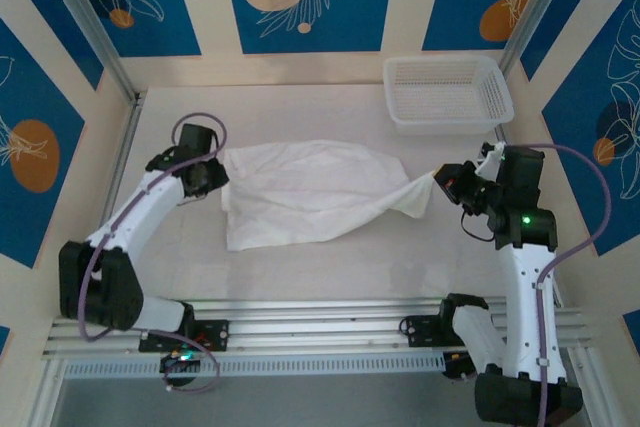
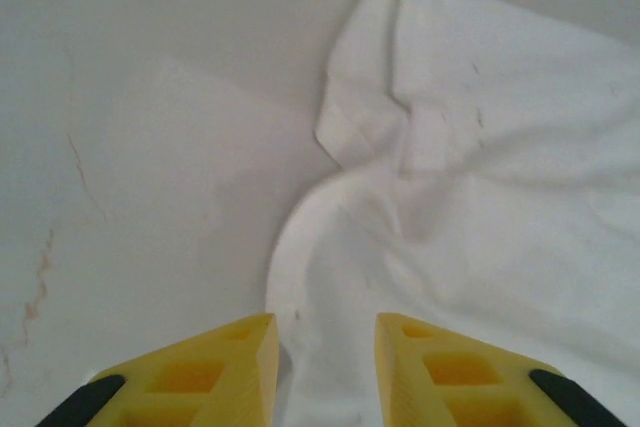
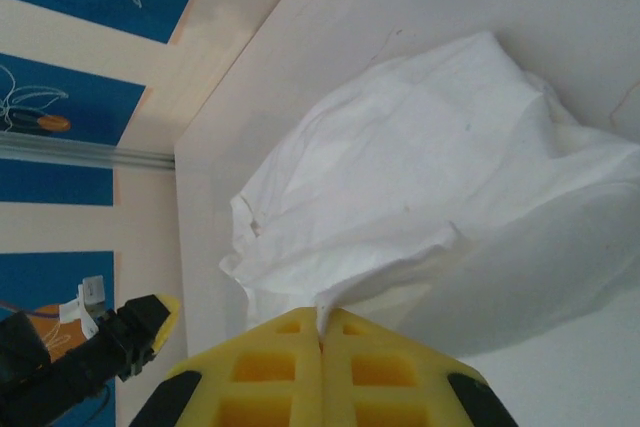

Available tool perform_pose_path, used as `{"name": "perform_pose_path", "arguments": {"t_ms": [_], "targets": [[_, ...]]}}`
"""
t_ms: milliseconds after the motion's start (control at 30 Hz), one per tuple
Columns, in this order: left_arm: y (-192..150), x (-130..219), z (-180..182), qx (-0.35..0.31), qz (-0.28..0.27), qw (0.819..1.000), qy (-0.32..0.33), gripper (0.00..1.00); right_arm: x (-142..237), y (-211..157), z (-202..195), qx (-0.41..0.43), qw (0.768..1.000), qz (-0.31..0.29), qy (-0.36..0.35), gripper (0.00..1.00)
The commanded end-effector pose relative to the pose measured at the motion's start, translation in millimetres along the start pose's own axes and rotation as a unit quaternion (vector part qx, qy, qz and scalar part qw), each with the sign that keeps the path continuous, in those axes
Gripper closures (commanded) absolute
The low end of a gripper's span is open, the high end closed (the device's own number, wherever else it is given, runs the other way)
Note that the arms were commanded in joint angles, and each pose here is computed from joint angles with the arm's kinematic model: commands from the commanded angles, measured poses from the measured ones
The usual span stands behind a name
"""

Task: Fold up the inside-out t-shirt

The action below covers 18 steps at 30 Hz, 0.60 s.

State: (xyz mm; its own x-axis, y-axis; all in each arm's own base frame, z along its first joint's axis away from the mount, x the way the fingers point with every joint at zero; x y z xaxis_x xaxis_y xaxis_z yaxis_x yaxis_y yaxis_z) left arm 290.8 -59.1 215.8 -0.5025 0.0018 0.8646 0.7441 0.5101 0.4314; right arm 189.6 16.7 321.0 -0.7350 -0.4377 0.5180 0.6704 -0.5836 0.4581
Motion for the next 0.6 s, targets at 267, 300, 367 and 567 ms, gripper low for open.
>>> {"name": "perform_pose_path", "arguments": {"t_ms": [267,300,367,567], "targets": [[-49.0,-51.7,25.7,-0.005,0.076,0.996,0.045,0.64,-7.7,-2.3,8.6,0.029,0.999,0.018,0.01,1.0],[-46.3,-55.5,26.1,-0.006,0.064,0.997,0.048,0.64,-6.9,-3.2,9.4,0.031,0.999,0.019,0.011,1.0],[-43.2,-62.1,22.4,-0.008,0.054,0.998,0.026,0.64,-4.8,-4.5,9.8,0.034,0.999,0.019,0.008,1.0],[-44.7,-76.4,18.3,0.0,0.057,0.998,-0.001,0.64,-3.5,-6.3,9.2,0.032,0.999,0.017,0.004,1.0]]}}
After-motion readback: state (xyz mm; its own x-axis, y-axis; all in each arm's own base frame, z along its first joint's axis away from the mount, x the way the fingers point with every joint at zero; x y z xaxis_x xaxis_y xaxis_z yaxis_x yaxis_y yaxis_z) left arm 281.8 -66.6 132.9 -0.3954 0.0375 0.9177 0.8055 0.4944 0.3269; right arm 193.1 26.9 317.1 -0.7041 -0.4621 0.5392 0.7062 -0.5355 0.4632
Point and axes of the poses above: each hand's point on the last joint's axis, 136 mm out from that joint toward the fingers, its own x axis back along the fingers, its own z axis along the line the jaws close on, y = z × x, the point moved 9 cm from there along x, back along the fingers, and after that the axes turned 7 degrees about x, right-handed, at the moved point
